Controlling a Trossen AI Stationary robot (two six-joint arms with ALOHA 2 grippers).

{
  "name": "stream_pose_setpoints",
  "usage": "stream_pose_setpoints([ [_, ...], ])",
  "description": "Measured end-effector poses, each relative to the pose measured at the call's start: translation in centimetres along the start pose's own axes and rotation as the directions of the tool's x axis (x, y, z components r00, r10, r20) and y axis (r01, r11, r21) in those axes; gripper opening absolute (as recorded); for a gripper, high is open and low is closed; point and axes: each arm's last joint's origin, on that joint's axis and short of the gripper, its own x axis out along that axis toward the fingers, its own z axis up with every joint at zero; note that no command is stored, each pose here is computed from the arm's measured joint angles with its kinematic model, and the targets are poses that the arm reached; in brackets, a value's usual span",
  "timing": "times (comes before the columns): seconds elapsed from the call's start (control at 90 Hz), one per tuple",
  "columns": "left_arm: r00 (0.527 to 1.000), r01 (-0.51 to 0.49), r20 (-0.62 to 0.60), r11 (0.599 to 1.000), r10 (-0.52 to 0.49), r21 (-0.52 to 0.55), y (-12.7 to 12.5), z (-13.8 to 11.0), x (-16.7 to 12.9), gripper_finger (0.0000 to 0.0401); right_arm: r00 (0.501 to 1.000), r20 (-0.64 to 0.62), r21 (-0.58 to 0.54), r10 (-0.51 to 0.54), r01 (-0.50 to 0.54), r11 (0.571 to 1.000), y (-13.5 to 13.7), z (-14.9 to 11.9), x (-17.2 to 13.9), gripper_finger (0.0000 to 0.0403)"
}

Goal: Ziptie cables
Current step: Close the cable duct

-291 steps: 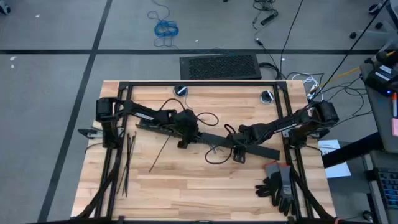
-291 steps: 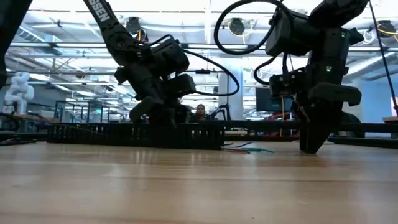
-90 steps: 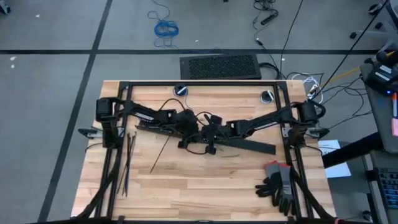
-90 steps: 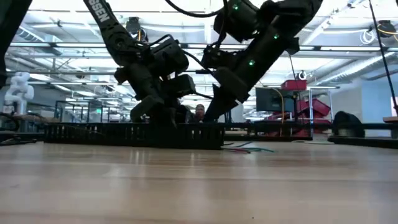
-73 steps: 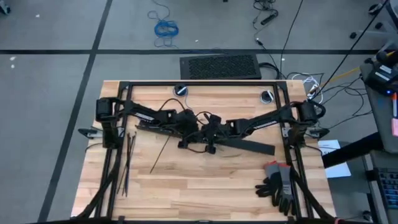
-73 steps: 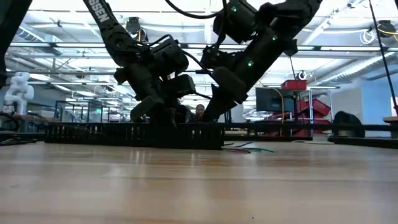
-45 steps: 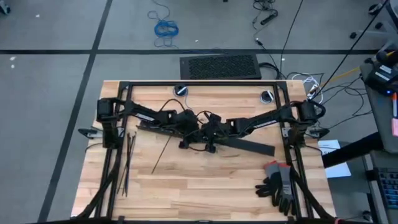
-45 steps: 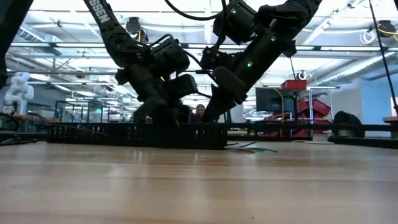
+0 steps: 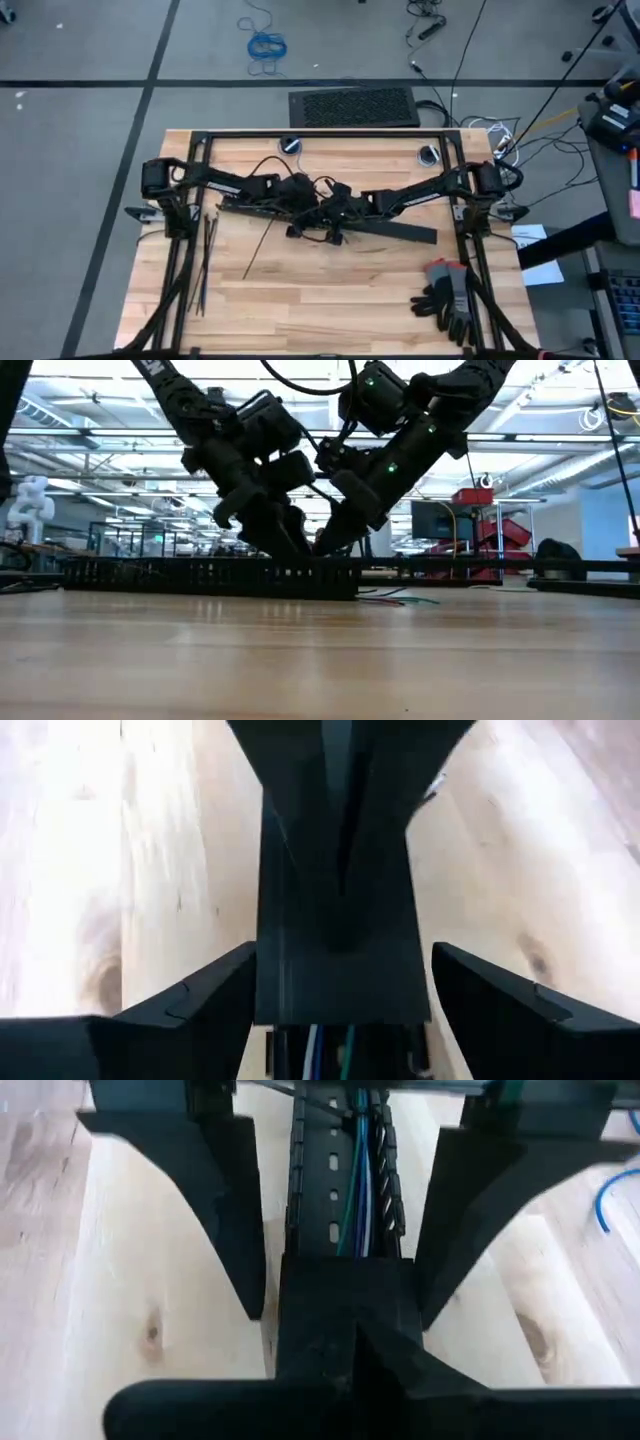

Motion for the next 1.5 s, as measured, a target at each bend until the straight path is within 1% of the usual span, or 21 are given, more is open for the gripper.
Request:
stream_pose_setpoints([
  [0.078,0.999,-0.008,-0.048,1.0,0.007,-0.008,-0.3,-0.2,-0.5,0.029,1.0,0.009,0.001,0.004,-0.004,1.0,0.0,0.1,0.0,0.0],
  [0.222,0.985,-0.004,-0.171,0.999,-0.003,-0.041,-0.6,-1.3,-0.6,0.029,1.0,0.012,-0.002,0.004,-0.004,1.0,0.0,0.1,0.1,0.0],
  [0.378,0.973,-0.01,-0.229,0.995,-0.014,-0.104,-0.8,-1.9,-0.7,0.029,1.0,0.012,0.0,0.004,-0.004,1.0,0.0,0.1,0.1,0.0],
  [0.478,0.948,-0.073,-0.316,0.986,0.023,-0.148,-0.9,-2.6,-0.9,0.029,1.0,0.012,0.001,0.004,-0.004,1.0,0.0,0.1,0.1,0.0],
  [0.556,0.936,-0.12,-0.347,0.978,0.054,-0.172,-1.0,-3.1,-0.9,0.029,1.0,0.012,0.003,0.004,-0.004,1.0,0.0,0.1,0.1,0.0],
  [0.689,0.933,-0.146,-0.355,0.968,0.065,-0.205,-1.1,-3.7,-0.8,0.029,1.0,0.012,0.003,0.003,-0.003,1.0,0.0,0.1,0.1,0.0],
  [0.778,0.942,-0.151,-0.325,0.968,0.079,-0.202,-1.1,-3.9,-0.6,0.0285,1.0,0.019,0.004,0.004,-0.004,1.0,0.0,0.1,0.1,0.0],
  [0.878,0.957,-0.141,-0.277,0.971,0.084,-0.192,-1.1,-3.7,-0.3,0.0265,0.999,0.036,0.009,0.002,-0.003,1.0,-0.1,0.2,0.2,0.0],
  [0.978,0.96,-0.137,-0.265,0.975,0.088,-0.176,-1.2,-3.6,-0.3,0.0239,0.999,0.038,0.015,-0.004,0.004,1.0,-0.4,0.2,0.2,0.0],
  [1.044,0.962,-0.139,-0.255,0.975,0.092,-0.172,-1.2,-3.5,-0.2,0.023,0.999,0.038,0.021,-0.006,0.006,1.0,-0.7,0.2,0.3,0.0],
  [1.378,0.965,-0.14,-0.243,0.977,0.098,-0.16,-0.8,-4.0,1.3,0.0232,0.998,0.057,0.026,-0.013,0.012,1.0,-1.2,0.4,0.4,0.0],
  [1.5,0.965,-0.14,-0.243,0.977,0.099,-0.159,-0.8,-4.0,1.4,0.0232,0.998,0.055,0.017,-0.022,0.021,1.0,-1.3,0.5,0.2,0.0],
])
